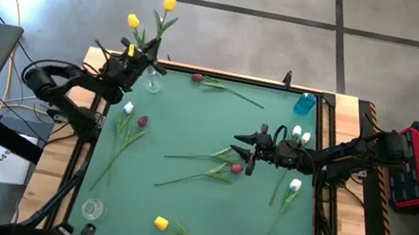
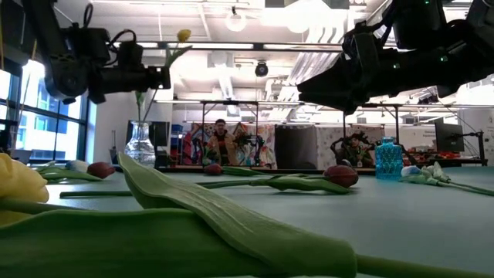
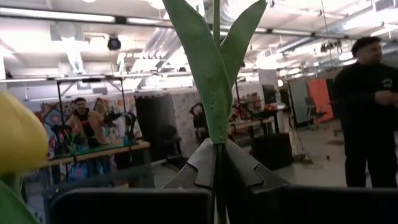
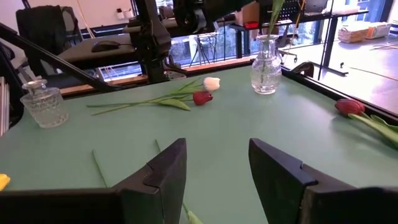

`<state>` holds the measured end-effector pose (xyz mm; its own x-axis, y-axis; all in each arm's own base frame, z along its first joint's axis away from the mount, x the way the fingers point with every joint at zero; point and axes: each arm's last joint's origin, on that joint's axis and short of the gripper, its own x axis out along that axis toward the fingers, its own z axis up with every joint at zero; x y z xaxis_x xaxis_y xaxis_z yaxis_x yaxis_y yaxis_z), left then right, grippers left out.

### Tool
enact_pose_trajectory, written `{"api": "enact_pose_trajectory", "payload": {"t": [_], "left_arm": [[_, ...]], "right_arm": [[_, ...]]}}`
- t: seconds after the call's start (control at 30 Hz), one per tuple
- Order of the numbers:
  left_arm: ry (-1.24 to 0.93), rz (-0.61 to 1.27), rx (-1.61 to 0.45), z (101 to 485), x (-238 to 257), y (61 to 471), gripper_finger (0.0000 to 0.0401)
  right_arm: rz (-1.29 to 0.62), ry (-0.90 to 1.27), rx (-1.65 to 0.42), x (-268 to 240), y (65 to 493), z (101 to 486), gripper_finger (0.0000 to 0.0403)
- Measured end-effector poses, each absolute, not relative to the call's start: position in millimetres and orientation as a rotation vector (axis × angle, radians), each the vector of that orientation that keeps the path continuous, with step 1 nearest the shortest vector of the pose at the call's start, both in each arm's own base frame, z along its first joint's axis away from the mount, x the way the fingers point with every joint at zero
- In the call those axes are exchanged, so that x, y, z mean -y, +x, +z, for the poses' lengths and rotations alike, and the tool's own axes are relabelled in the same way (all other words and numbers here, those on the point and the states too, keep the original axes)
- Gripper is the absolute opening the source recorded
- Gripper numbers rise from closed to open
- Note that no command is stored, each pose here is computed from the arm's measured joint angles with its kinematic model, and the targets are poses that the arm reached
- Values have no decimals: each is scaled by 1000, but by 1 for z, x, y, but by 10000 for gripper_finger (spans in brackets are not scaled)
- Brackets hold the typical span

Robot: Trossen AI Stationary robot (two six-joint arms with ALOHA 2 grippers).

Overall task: Sort flowers into vase by color
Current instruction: Put the top yellow tulip into the top transparent vase

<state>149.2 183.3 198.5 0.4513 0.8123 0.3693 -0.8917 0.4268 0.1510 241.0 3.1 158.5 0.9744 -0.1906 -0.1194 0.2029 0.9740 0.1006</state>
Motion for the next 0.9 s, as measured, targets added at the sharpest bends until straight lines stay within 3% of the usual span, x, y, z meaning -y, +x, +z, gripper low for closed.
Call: {"api": "enact_pose_trajectory", "payload": {"t": [0.5,0.9], "left_arm": [[261,1070,212,187,-187,153,33],[176,1038,126,176,-185,159,140]], "right_arm": [[-199,112,-112,-3,241,158,162],[-199,112,-118,-3,241,158,162]]}}
